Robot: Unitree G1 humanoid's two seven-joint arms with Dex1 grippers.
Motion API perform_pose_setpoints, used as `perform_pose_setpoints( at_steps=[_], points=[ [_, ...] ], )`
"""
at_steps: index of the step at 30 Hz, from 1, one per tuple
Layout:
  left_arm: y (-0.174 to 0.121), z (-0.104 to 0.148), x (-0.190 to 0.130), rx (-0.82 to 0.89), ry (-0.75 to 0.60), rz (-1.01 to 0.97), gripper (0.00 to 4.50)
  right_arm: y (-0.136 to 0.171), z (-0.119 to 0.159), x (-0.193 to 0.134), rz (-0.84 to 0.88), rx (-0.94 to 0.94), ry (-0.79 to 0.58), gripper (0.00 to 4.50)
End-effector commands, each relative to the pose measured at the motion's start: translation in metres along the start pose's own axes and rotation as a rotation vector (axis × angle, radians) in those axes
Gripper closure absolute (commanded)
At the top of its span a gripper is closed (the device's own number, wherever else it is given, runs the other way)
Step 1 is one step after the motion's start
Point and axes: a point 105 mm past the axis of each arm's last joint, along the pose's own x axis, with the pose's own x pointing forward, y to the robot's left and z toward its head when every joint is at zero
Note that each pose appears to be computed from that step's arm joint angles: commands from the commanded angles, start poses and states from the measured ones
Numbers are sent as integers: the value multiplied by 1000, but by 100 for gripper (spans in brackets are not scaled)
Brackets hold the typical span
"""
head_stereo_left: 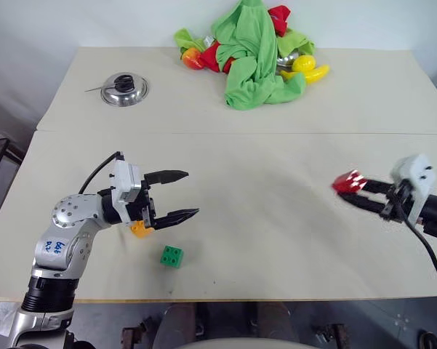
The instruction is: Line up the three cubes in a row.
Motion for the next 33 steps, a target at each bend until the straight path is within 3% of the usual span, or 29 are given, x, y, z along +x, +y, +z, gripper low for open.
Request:
perform_pose_setpoints(
  at_steps=[1, 4, 13, 22, 26, 33],
  points=[
    [4, 7, -3, 31, -10, 5, 0, 10, -8, 11, 217, -119, 80, 302],
    [4, 7, -4, 27, -8, 4, 0, 7, -13, 26, 311, -179, 112, 302],
    [4, 7, -9, 25, 3, 22, 0, -11, -17, 47, 379, -287, 149, 302],
    [15, 2, -41, 37, 23, 145, 0, -14, -3, 33, 339, -337, 75, 3],
    [27, 0, -84, 48, 29, 281, 0, -3, 21, 15, 314, -377, -131, 3],
    [24, -23, -162, -45, 160, 448, 0, 38, 36, 5, 309, -305, -410, 3]
  ],
)
